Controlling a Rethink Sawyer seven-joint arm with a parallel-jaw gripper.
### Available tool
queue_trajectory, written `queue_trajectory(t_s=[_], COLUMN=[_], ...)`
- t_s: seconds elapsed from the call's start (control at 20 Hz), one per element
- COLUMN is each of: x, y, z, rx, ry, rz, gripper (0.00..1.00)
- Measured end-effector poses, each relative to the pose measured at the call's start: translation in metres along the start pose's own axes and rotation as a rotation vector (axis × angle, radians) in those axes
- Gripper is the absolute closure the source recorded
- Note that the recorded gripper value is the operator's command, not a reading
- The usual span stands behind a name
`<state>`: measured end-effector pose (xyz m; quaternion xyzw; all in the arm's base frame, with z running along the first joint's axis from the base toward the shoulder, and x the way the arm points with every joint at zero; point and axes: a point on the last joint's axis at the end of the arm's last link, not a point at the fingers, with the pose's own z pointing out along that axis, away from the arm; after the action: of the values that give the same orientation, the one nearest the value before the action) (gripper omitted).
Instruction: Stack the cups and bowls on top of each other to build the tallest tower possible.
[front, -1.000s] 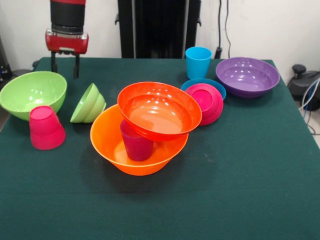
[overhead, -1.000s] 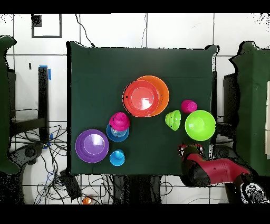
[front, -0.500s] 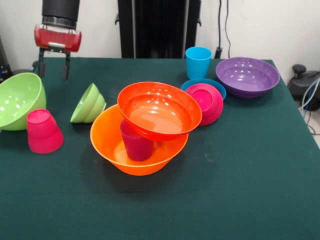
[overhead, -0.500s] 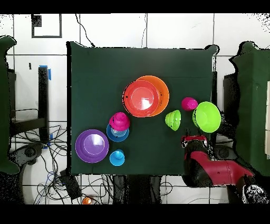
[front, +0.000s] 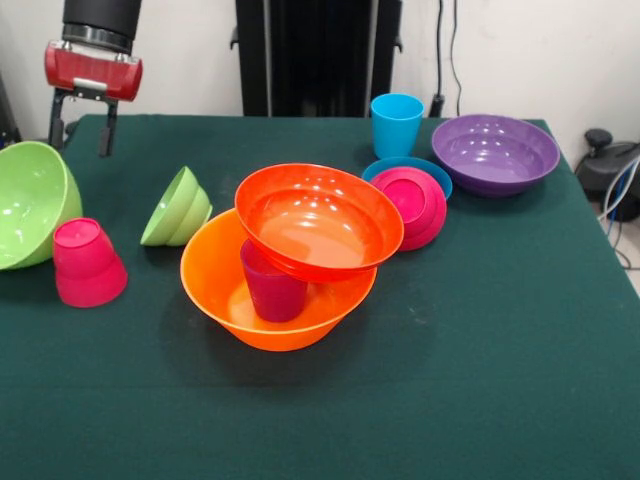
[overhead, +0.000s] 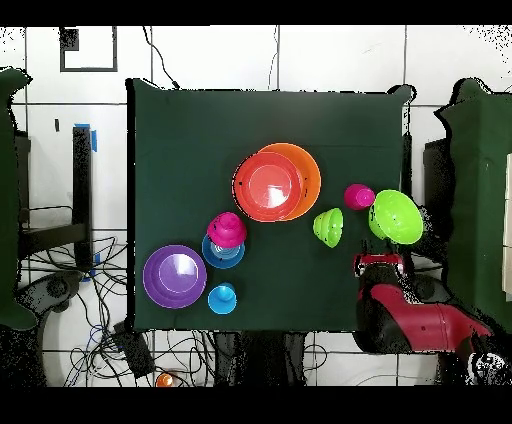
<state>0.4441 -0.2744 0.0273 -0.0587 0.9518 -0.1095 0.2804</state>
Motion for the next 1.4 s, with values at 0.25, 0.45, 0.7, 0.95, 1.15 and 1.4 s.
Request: queue_trajectory(t_s=[0.25,0.45,0.7,0.95,1.15,1.4], x=[-0.003,-0.004,-0.004,-0.009,-0.018,-0.022], y=[-0.004,-0.006,-0.009,-0.016,-0.026,-0.050], z=[0.002,0.002,0.001,-0.003,-0.001,0.016], rx=[0.007,0.011,0.022,0.063,0.085,0.123], ry=[-0.006,-0.009,-0.004,-0.011,-0.050,-0.082], rz=[-0.003,-0.004,-0.006,-0.014,-0.027,-0.033], gripper=[0.00,0.00,0.00,0.00,0.00,0.00])
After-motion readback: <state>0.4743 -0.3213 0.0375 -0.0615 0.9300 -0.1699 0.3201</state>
